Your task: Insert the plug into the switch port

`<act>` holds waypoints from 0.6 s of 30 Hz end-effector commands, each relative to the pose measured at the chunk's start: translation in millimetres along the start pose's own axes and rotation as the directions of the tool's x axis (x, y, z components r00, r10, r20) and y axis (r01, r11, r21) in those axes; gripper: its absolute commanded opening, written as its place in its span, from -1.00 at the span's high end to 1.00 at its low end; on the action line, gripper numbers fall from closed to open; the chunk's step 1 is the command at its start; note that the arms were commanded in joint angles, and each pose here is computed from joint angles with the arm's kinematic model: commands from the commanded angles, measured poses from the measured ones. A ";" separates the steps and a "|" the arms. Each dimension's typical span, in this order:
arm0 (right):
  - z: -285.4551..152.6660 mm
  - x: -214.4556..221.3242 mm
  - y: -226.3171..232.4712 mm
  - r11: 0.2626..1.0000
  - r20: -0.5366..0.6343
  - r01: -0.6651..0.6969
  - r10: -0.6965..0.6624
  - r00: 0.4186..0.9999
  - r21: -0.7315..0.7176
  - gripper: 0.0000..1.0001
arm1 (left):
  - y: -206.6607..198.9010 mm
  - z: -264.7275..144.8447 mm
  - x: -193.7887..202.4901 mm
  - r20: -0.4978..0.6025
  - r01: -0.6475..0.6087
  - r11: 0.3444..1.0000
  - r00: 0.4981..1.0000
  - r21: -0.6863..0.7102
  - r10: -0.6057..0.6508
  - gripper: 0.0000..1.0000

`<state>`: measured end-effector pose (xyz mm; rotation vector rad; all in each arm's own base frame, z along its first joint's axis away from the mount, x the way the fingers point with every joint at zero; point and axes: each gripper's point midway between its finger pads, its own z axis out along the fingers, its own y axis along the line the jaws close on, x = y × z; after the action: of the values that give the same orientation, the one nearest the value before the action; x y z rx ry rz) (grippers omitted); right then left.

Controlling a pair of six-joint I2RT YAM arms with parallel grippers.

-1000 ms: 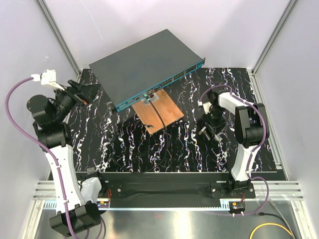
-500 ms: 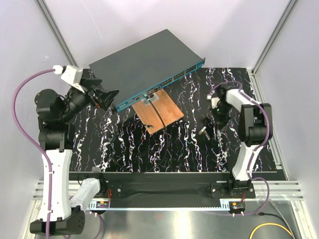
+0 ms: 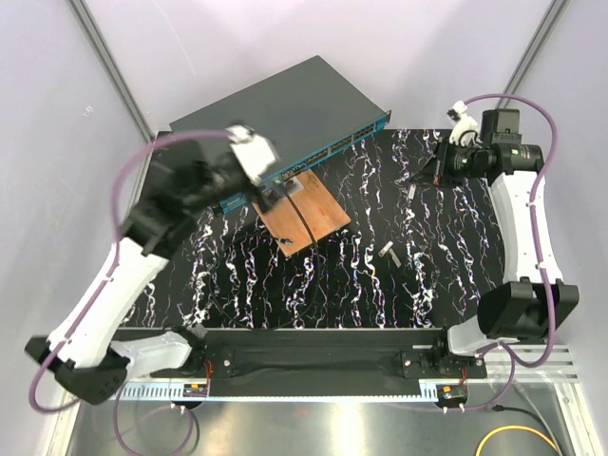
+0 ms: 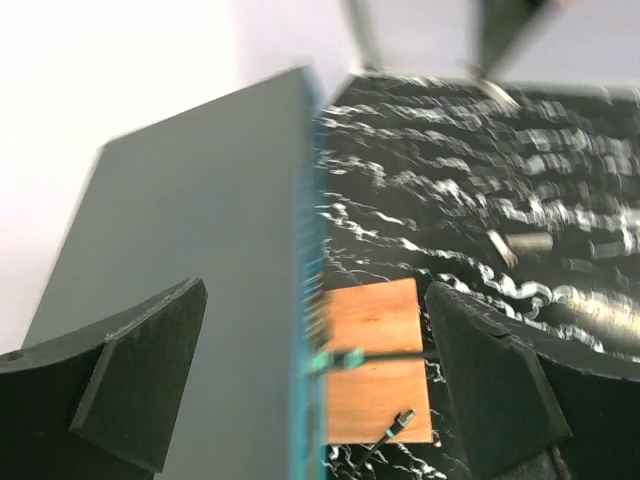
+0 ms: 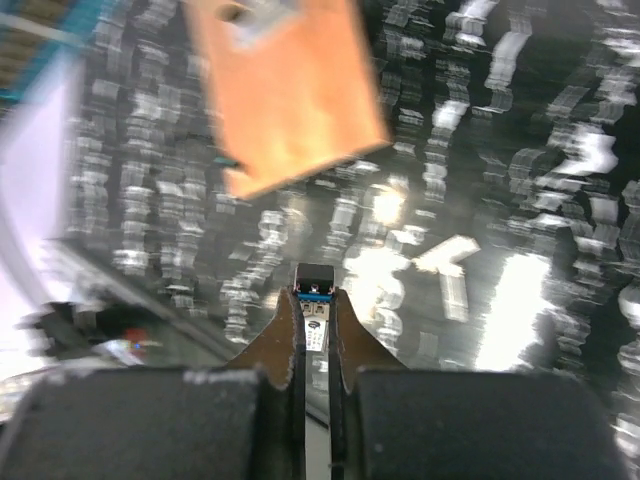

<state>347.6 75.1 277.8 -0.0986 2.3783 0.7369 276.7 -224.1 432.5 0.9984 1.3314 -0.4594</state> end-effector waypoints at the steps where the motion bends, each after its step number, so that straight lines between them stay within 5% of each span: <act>1: -12.5 -3.4 47.6 0.967 0.010 -0.167 0.172 0.985 -0.195 1.00 | -15.6 16.8 -22.4 0.050 -0.280 0.960 0.959 -0.016 0.280 -0.98; 4: -25.5 -12.4 72.3 0.930 0.102 -0.207 0.248 0.963 -0.305 1.00 | -50.9 40.4 -36.9 0.103 -0.178 0.981 0.980 0.073 0.170 -0.97; 6: -37.0 -14.4 83.8 0.915 0.146 -0.214 0.277 0.950 -0.342 1.00 | -69.6 57.6 -43.4 0.085 0.028 0.990 0.996 0.136 -0.039 -0.93; 11: -47.5 -15.8 93.7 0.888 0.171 -0.262 0.345 0.923 -0.378 1.00 | -108.8 89.6 -41.7 -0.010 0.325 0.922 0.944 0.210 -0.330 -0.72; 18: -62.5 -4.3 106.4 0.873 0.195 -0.257 0.360 0.912 -0.414 1.00 | -132.8 127.0 -26.3 -0.084 0.397 0.899 0.918 0.185 -0.388 -0.62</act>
<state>297.5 125.1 354.3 0.2387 2.0454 1.2250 238.1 -397.1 370.6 1.0283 1.5955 -0.8576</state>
